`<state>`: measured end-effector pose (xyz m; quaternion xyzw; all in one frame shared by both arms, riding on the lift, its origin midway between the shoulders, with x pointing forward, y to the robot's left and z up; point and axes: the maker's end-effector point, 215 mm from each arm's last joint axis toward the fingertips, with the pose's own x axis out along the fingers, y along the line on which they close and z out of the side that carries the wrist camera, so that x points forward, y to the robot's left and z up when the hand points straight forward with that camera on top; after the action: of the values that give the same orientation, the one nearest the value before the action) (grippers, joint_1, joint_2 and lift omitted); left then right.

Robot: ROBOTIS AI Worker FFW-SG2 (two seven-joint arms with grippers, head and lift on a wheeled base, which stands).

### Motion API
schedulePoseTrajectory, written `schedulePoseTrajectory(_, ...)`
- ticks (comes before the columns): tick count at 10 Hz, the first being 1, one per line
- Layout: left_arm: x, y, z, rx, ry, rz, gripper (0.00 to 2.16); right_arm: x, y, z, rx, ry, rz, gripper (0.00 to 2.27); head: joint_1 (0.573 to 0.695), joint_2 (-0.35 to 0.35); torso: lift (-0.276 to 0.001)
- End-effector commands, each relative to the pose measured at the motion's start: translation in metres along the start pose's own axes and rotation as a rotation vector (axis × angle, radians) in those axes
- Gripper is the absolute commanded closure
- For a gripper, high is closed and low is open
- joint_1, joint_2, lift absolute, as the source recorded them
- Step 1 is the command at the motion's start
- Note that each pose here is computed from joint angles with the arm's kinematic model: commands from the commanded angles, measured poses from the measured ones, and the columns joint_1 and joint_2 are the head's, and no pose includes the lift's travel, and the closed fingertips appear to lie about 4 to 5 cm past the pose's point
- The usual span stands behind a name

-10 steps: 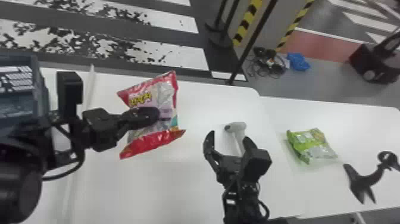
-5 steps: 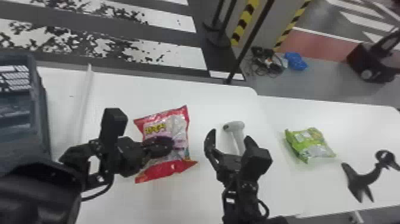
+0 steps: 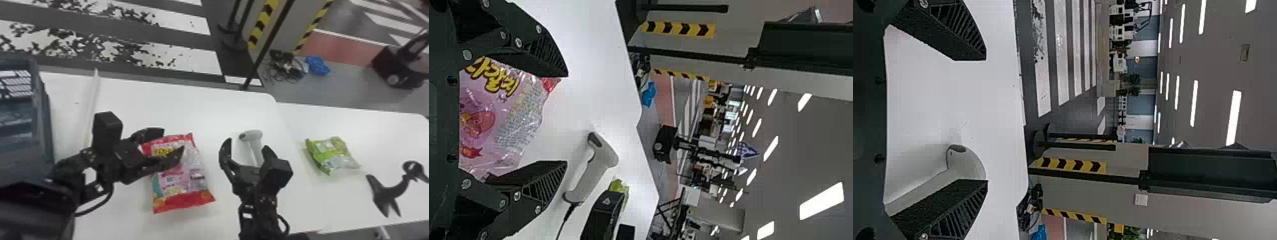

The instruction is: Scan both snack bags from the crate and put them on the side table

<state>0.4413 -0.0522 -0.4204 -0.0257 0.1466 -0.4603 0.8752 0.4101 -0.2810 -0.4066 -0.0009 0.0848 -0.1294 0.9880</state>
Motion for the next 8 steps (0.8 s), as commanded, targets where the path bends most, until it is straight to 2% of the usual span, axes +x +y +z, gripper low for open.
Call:
schedulePoseTrajectory(1,-0.036,0.019,0.027,0.030,-0.083,0.080,0.07,-0.001,0.002,0.002,-0.001,-0.001,0.006,0.04,0.695,-0.350,-0.087)
schedulePoseTrajectory(3,-0.109,0.054,0.065,0.076,-0.189,0.235,0.08,-0.002,0.012,0.002,-0.006,0.010,0.030,0.04,0.695,-0.350,-0.087)
schedulePoseTrajectory(5,-0.190,0.083,0.097,0.146,-0.301,0.377,0.08,-0.004,0.028,0.005,-0.011,0.014,0.084,0.06,0.695,-0.245,-0.087)
schedulePoseTrajectory(6,-0.232,0.095,0.108,0.180,-0.358,0.454,0.08,-0.005,0.039,0.001,-0.020,0.034,0.130,0.11,0.695,-0.215,-0.087)
schedulePoseTrajectory(8,-0.297,0.111,0.106,0.196,-0.401,0.567,0.08,-0.009,0.058,0.000,-0.033,0.052,0.211,0.41,0.695,-0.075,-0.087)
